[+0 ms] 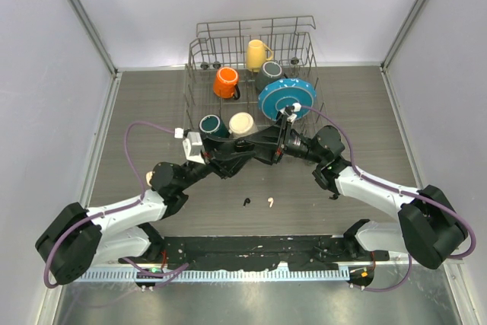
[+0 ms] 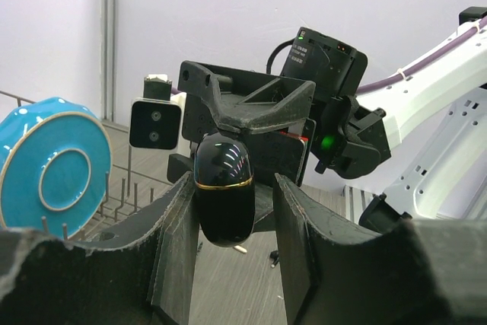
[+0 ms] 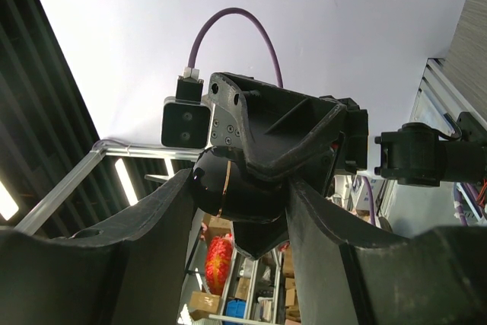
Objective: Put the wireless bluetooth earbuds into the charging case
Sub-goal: Pick up the charging case at the center of the board.
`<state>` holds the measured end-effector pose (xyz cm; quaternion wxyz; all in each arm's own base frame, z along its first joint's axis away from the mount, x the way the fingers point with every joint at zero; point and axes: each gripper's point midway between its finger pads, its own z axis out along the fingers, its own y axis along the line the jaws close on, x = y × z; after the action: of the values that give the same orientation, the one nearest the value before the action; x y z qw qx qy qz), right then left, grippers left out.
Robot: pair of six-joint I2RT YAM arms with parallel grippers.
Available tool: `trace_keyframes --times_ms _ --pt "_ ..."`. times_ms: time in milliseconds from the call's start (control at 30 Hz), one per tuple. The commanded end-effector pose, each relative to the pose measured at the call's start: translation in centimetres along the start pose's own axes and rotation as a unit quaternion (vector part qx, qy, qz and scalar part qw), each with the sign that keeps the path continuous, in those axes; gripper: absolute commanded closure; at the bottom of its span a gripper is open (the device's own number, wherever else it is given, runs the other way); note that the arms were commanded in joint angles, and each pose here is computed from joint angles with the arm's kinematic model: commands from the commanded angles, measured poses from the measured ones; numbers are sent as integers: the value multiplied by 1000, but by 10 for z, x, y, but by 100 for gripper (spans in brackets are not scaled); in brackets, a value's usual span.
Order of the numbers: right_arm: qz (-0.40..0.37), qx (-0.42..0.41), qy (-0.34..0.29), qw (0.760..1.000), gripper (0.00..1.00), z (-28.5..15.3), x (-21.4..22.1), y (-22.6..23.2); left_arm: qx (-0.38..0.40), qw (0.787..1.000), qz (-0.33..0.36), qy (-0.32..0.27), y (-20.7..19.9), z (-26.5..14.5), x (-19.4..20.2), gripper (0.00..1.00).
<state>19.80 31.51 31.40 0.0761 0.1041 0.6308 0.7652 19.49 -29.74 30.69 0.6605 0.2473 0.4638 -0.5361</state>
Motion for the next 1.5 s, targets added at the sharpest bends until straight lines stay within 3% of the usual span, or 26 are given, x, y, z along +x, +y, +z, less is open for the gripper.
trace_keyframes --times_ms 0,300,433,667,800,833,933,967,1067,1133,1267,1467 --pt "-16 -15 -1 1000 99 -1 1 6 15 999 12 -45 -8 5 -23 55" --pt "-17 -10 -2 1000 99 -2 1 4 18 999 5 -47 -9 6 -23 59" --pt "-20 -11 -1 1000 99 -2 1 5 19 999 4 -46 -8 7 -22 66" --pt "-15 -4 -2 1000 99 -2 0 -1 20 999 2 -49 -9 8 -23 66" --pt "-37 1 0 999 99 -1 1 -1 21 999 4 -49 -8 8 -22 76" --pt "-38 10 0 999 98 -1 0 -4 21 999 5 -47 -8 8 -21 85" --pt "-73 22 1 997 73 0 1 -4 28 999 12 -42 -8 8 -16 100" --pt "-87 23 2 996 57 -1 2 -2 30 999 13 -42 -9 8 -14 100" --pt "-129 60 -1 990 36 0 -3 -9 35 998 27 -49 -8 5 -9 100" --pt "-146 95 -6 985 31 0 -6 -13 61 996 44 -52 -15 2 -5 100" --pt "-217 159 -32 963 23 -9 -18 -19 39 996 59 -53 -7 0 -3 100" --pt "-252 208 -92 941 22 -29 -35 -20 30 995 77 -62 -4 -2 -8 100"
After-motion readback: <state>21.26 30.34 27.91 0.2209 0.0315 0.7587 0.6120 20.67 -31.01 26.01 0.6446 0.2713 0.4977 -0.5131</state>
